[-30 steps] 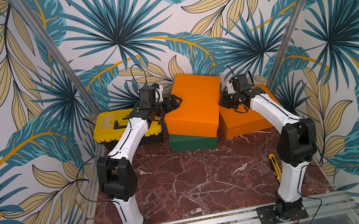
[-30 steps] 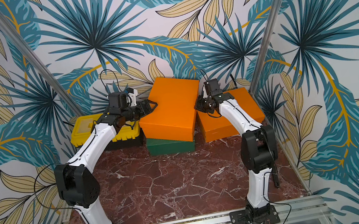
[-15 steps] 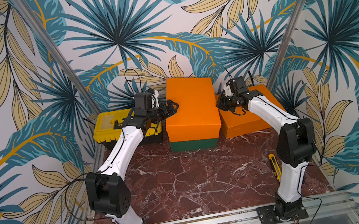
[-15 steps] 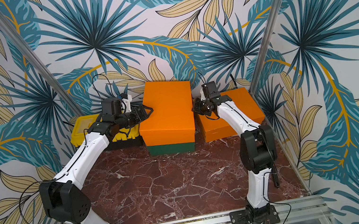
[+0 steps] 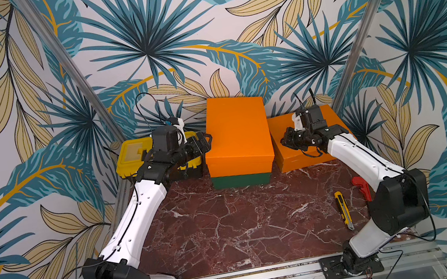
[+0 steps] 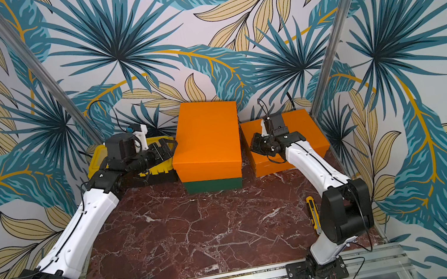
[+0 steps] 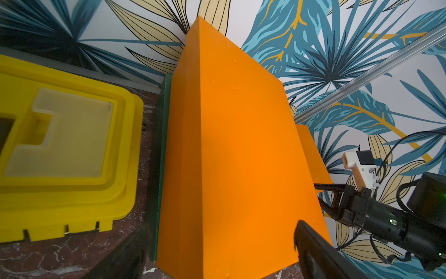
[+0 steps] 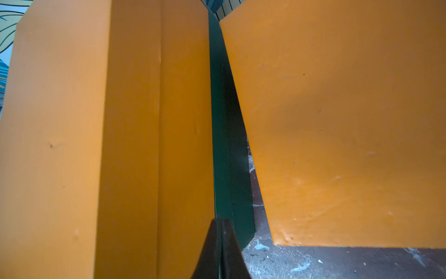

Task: Stack the shoeboxes
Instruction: Adjust the shoebox.

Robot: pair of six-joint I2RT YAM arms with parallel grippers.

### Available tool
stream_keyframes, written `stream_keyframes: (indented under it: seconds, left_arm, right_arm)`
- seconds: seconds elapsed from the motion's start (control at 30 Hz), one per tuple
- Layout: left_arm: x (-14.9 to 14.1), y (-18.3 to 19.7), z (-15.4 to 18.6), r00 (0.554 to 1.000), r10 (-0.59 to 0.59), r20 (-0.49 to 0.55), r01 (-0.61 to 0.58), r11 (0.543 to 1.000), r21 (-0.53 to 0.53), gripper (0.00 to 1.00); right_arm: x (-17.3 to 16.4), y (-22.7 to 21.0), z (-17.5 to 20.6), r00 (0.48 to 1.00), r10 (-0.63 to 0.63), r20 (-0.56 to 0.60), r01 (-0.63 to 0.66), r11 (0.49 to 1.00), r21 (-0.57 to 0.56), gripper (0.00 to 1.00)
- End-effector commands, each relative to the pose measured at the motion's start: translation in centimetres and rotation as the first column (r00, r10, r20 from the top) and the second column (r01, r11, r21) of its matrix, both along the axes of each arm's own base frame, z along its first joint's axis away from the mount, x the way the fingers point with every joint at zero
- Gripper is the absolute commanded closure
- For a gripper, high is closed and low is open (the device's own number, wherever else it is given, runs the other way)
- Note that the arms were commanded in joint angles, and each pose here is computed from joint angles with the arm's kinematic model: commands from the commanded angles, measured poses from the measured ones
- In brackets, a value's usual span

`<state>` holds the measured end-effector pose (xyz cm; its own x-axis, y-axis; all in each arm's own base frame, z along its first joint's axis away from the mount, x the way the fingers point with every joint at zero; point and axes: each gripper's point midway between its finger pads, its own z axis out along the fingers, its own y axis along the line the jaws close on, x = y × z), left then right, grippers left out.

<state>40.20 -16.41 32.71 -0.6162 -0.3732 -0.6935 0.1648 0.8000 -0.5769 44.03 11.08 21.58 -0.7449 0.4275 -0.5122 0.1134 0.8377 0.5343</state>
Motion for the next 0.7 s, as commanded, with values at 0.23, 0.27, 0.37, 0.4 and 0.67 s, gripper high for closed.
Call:
stream_keyframes:
  seconds: [0.23, 0.27, 0.37, 0.4, 0.67]
  left_arm:
    - [1.8, -2.1, 1.3, 0.996, -0.074, 0.048, 0.076, 0.996, -0.037, 0.07]
    - [2.4, -2.3, 1.5, 0.995, -0.078, 0.059, 0.079, 0.997, -0.024, 0.09]
    - [4.7, -2.6, 2.7, 0.991, -0.077, 0.109, 0.078, 0.997, -0.002, 0.15]
    - [5.4, -2.9, 3.3, 0.987, -0.088, 0.135, 0.089, 0.996, -0.001, 0.19]
    - [10.3, -4.7, 5.7, 0.965, -0.152, 0.212, 0.158, 0.987, -0.012, 0.49]
  right_arm:
    - [-1.0, 1.7, 4.7, 0.993, 0.052, 0.110, -0.064, 0.992, 0.109, 0.88]
    - [-0.9, 1.9, 5.3, 0.991, 0.058, 0.121, -0.073, 0.990, 0.120, 0.89]
    - [-0.1, 3.0, 6.8, 0.985, 0.079, 0.155, -0.101, 0.985, 0.139, 0.89]
    - [0.3, 3.5, 7.1, 0.983, 0.088, 0.159, -0.110, 0.984, 0.141, 0.89]
    - [4.0, 6.4, 8.3, 0.976, 0.136, 0.169, -0.156, 0.981, 0.114, 0.89]
